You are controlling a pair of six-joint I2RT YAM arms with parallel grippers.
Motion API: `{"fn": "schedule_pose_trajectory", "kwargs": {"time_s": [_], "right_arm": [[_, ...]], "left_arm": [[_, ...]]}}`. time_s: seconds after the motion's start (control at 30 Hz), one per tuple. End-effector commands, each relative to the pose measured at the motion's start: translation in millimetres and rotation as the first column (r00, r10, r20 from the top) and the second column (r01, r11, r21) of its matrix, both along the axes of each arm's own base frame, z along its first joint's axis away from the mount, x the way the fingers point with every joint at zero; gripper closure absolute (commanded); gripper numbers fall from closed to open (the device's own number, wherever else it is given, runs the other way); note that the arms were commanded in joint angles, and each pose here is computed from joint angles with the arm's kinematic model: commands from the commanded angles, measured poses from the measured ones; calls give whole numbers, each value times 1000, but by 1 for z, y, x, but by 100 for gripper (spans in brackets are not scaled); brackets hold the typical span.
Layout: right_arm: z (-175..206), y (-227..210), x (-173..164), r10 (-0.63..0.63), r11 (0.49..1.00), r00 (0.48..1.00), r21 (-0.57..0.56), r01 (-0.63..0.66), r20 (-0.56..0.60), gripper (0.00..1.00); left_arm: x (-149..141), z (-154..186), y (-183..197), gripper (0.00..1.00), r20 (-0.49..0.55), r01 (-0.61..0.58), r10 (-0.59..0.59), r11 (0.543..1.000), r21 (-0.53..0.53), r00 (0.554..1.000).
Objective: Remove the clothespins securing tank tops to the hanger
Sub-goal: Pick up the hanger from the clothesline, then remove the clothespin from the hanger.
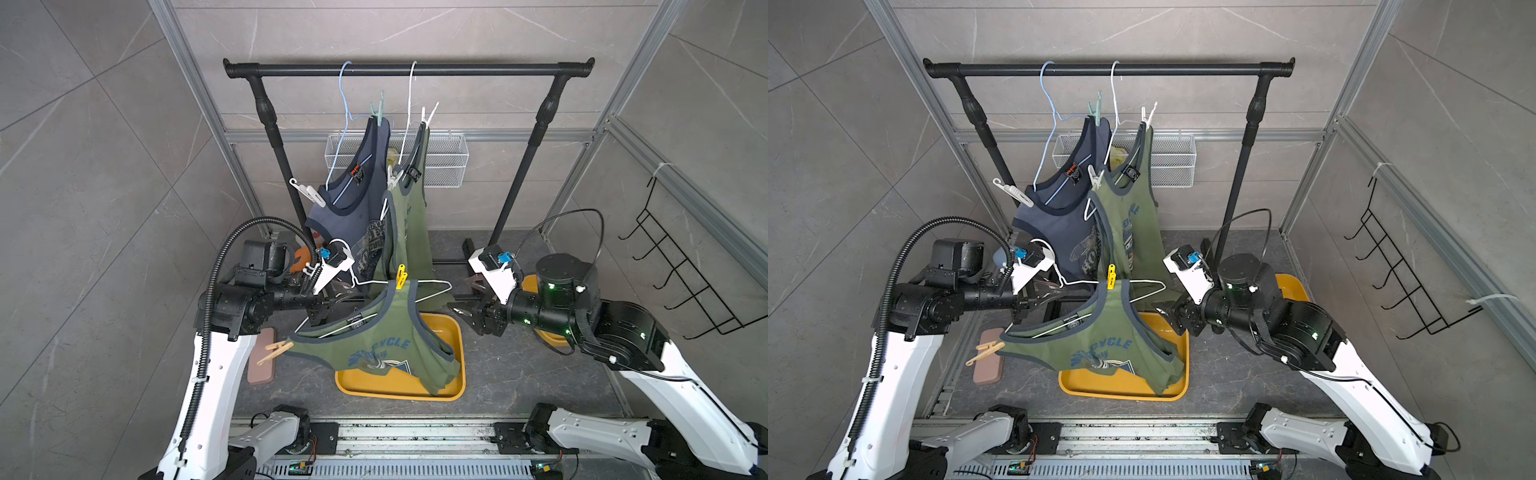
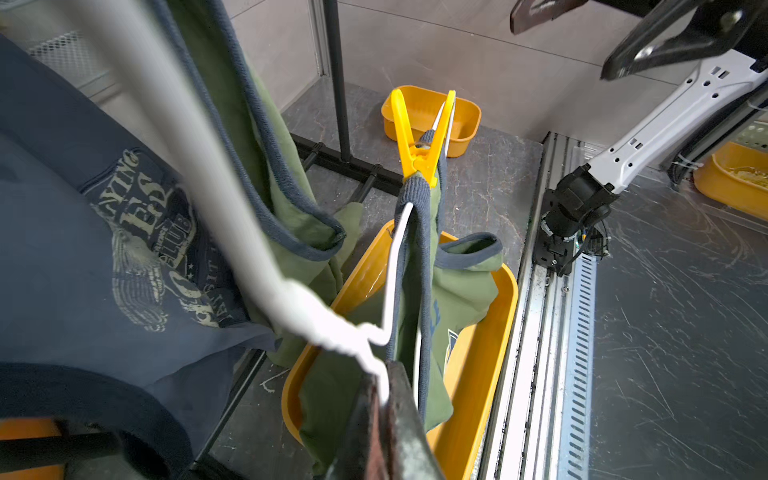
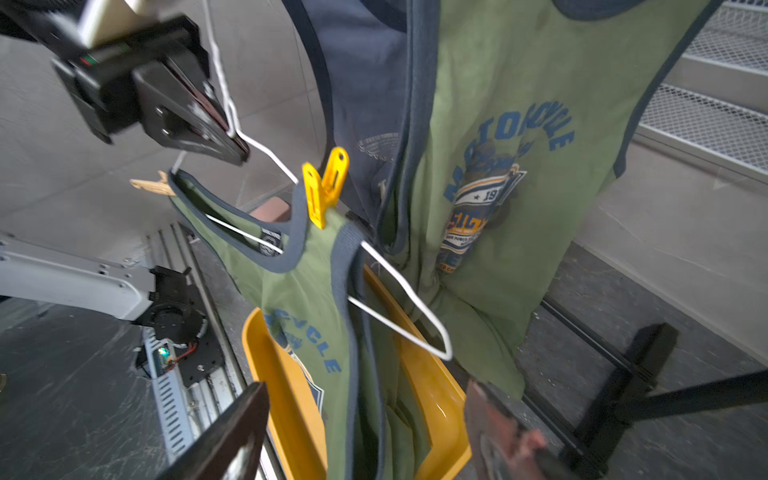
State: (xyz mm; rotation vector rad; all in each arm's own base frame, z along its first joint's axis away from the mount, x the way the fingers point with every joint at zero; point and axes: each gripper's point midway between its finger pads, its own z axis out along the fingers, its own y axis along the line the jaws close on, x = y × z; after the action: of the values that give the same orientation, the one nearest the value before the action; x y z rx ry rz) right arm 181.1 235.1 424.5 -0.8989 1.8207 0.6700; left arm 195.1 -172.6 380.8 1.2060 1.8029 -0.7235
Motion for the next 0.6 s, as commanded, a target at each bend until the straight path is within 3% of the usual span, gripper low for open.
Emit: {"fn": "schedule_pose_trajectory", "kwargs": {"time_s": [0.0,0.3,0.57], "right_arm": [[33,16,-17,134,983,991,129,-133,-2,24],[35,53,-21,358,922,929,192,-336,-93,26],[33,73,-13,417,895,903,219,-387,-108,27]], "left_arm": [[-9,7,-8,100,1,56,-56,998,-43,998],[-30,24,-15,100,-28,126,-130,985,-115,991],[-34,29,-20,100,-47,151,-159,978,-146,986]]}}
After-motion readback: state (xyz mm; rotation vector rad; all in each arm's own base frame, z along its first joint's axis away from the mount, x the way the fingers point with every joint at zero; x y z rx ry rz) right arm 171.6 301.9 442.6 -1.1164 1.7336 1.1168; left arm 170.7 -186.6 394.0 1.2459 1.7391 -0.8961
